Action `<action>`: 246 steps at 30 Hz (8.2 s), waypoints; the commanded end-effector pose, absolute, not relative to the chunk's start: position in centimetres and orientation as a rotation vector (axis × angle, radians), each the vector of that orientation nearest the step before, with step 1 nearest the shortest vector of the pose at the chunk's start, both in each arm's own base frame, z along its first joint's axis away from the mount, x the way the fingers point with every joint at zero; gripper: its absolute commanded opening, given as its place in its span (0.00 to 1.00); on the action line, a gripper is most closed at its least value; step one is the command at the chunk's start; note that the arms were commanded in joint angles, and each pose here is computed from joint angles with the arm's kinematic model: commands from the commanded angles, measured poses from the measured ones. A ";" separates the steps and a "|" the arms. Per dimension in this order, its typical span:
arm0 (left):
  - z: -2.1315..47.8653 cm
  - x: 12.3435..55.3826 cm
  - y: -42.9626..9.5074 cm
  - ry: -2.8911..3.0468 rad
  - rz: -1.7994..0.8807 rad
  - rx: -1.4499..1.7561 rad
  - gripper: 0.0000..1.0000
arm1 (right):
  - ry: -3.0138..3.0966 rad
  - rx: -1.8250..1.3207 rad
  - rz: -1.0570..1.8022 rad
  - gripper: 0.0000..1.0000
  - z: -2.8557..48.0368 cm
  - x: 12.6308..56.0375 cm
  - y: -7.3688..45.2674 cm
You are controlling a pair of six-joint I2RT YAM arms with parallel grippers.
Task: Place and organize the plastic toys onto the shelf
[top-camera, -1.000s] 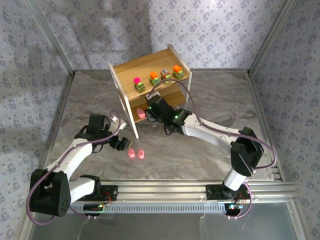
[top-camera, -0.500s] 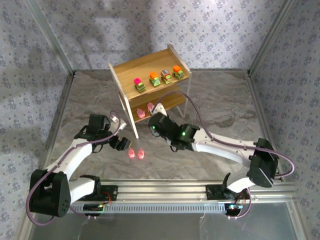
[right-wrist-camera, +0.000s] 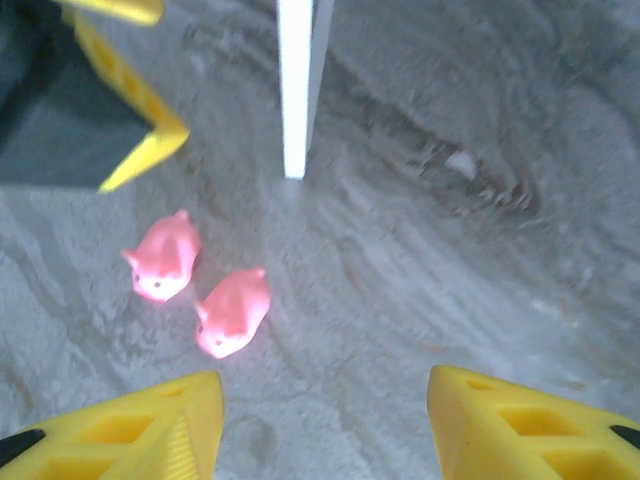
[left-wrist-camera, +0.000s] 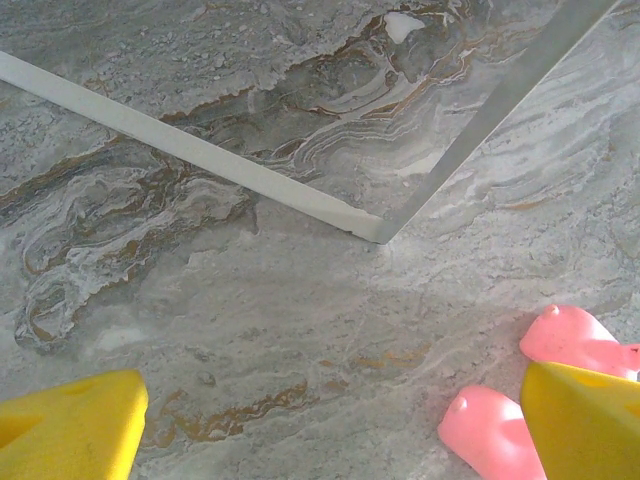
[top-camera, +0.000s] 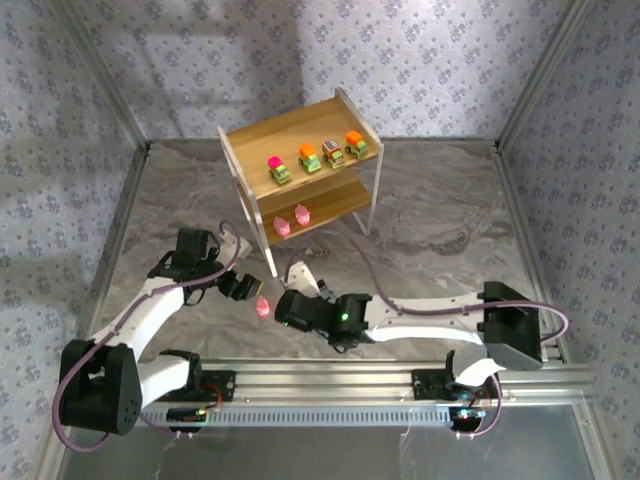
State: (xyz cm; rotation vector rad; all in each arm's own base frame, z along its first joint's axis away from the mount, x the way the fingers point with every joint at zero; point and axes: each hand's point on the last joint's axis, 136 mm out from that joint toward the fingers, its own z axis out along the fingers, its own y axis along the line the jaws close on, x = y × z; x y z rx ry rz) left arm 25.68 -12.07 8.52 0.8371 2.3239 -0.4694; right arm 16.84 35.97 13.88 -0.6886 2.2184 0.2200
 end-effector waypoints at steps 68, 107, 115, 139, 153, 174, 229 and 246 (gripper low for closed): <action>8.9 25.5 -11.8 2.318 -0.487 0.815 0.96 | 2.285 -1.027 0.353 0.61 2.6 15.2 39.6; 8.8 25.6 -11.9 2.321 -0.497 0.817 0.96 | 2.241 -0.693 0.116 0.33 1.8 19.0 38.3; 8.6 25.6 -11.9 2.326 -0.500 0.816 0.96 | 2.192 -0.690 0.153 0.32 4.1 18.9 37.8; 8.8 25.6 -11.8 2.321 -0.495 0.818 0.96 | 2.213 -0.765 0.147 0.56 2.1 18.5 40.1; 8.7 25.6 -11.8 2.322 -0.495 0.818 0.96 | 2.216 -0.678 0.134 0.52 1.6 20.7 39.9; 8.5 25.6 -11.8 2.329 -0.495 0.817 0.96 | 2.164 -0.662 0.136 0.35 2.7 20.8 38.4; 8.9 25.5 -11.8 2.314 -0.492 0.819 0.96 | 1.962 -0.545 0.135 0.33 21.8 30.7 28.5; 8.8 25.5 -11.7 2.319 -0.485 0.819 0.96 | 1.942 -0.527 0.163 0.33 22.9 34.4 29.4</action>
